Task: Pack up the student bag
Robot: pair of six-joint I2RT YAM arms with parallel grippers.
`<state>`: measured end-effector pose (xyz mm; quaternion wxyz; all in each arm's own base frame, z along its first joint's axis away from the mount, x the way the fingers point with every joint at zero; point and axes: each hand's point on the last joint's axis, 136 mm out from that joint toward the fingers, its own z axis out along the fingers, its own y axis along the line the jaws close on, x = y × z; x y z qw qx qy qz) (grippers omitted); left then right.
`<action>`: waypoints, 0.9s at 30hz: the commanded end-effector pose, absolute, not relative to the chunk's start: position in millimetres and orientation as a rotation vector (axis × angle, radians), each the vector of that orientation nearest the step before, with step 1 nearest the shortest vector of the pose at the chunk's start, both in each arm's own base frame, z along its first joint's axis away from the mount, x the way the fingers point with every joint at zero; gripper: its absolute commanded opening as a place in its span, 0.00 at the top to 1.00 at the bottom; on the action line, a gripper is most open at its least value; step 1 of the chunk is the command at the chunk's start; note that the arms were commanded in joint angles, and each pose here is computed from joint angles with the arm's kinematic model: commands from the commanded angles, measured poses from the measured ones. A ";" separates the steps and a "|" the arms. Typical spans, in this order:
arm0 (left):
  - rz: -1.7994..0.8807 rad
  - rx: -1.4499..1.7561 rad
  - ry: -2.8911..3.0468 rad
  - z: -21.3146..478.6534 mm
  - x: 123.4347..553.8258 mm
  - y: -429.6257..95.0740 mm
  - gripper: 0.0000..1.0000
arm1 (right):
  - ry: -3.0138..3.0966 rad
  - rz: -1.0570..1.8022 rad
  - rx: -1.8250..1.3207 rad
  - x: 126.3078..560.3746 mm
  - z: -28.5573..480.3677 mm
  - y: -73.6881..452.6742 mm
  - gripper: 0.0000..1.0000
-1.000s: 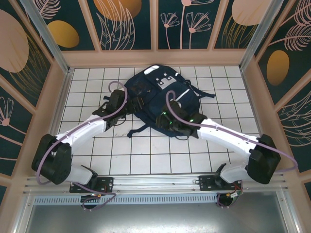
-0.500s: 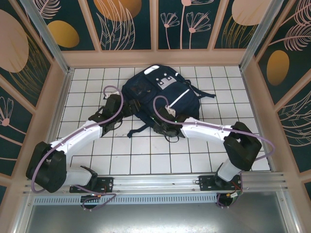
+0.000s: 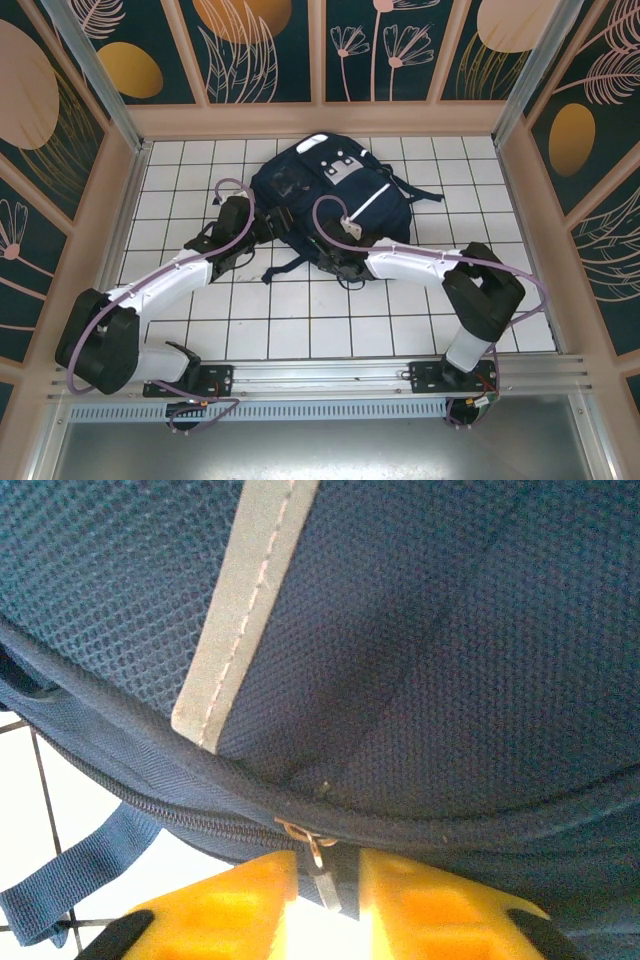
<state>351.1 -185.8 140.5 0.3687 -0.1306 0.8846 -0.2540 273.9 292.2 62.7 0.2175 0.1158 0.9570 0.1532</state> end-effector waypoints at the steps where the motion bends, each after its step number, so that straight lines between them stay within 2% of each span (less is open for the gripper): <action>1: -0.744 -0.353 2.255 141.1 353.6 -194.7 0.02 | 2.603 0.460 0.324 291.4 70.7 300.9 0.83; 7: -0.933 -0.356 2.243 148.8 350.2 -216.4 0.12 | 2.590 0.380 0.269 290.4 79.2 289.3 1.00; 14: -1.296 -0.367 2.208 158.1 343.8 -254.9 0.36 | 2.546 0.419 0.049 285.6 113.9 289.8 1.00; 21: -1.425 -0.410 2.215 145.0 348.2 -271.0 0.59 | 2.519 0.543 -0.086 279.6 135.4 295.8 1.00; 27: -1.434 -0.421 2.234 135.8 357.1 -277.8 0.64 | 2.520 0.562 -0.123 280.0 137.3 300.4 1.00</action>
